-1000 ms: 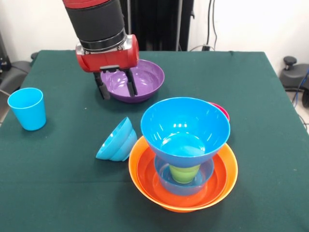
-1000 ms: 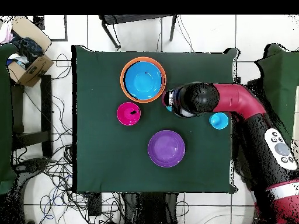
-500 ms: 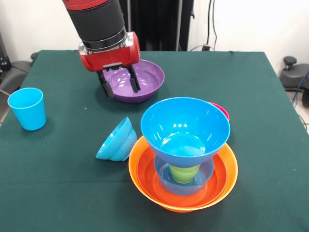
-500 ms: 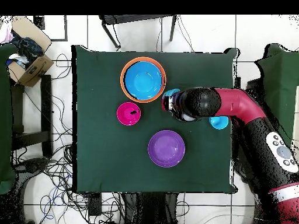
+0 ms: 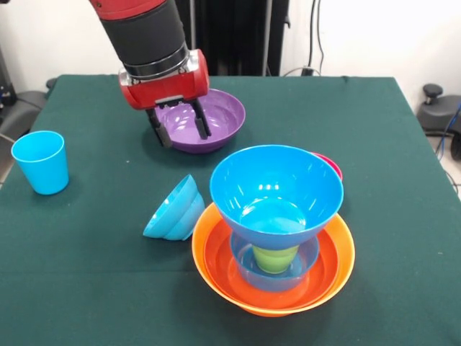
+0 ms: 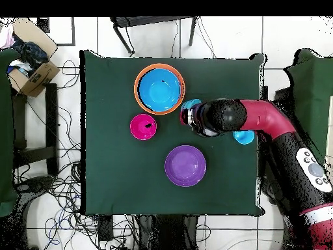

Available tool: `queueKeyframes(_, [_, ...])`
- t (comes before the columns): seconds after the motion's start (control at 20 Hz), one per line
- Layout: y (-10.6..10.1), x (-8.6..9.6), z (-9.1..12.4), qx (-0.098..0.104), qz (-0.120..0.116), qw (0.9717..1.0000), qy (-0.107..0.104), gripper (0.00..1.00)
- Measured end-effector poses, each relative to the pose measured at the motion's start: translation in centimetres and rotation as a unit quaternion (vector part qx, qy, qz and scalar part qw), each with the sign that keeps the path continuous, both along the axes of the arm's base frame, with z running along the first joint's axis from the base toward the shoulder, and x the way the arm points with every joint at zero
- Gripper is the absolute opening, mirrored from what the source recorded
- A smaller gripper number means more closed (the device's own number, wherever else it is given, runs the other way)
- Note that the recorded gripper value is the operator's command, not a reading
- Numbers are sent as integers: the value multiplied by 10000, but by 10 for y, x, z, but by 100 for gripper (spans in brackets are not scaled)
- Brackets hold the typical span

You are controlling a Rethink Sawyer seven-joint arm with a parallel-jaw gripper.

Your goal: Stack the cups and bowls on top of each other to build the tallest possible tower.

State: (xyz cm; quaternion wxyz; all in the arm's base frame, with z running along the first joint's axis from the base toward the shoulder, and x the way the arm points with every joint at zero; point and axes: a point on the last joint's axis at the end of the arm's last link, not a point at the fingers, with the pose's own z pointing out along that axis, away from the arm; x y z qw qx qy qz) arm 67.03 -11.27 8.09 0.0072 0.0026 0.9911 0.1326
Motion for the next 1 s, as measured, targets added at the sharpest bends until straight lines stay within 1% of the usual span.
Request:
queueKeyframes(0.3, [0, -9, -18, -158, 193, 9997, 14, 100])
queueKeyframes(0.35, [-1, -11, -23, -208, 251, 9995, 10, 100])
queueKeyframes(0.45, [-2, -14, -30, -306, 342, 9989, -26, 100])
queueKeyframes(0.75, [-4, -17, -42, -473, 494, 9975, -168, 100])
queueKeyframes(1.0, [-3, -18, -47, -501, 536, 9970, -238, 100])
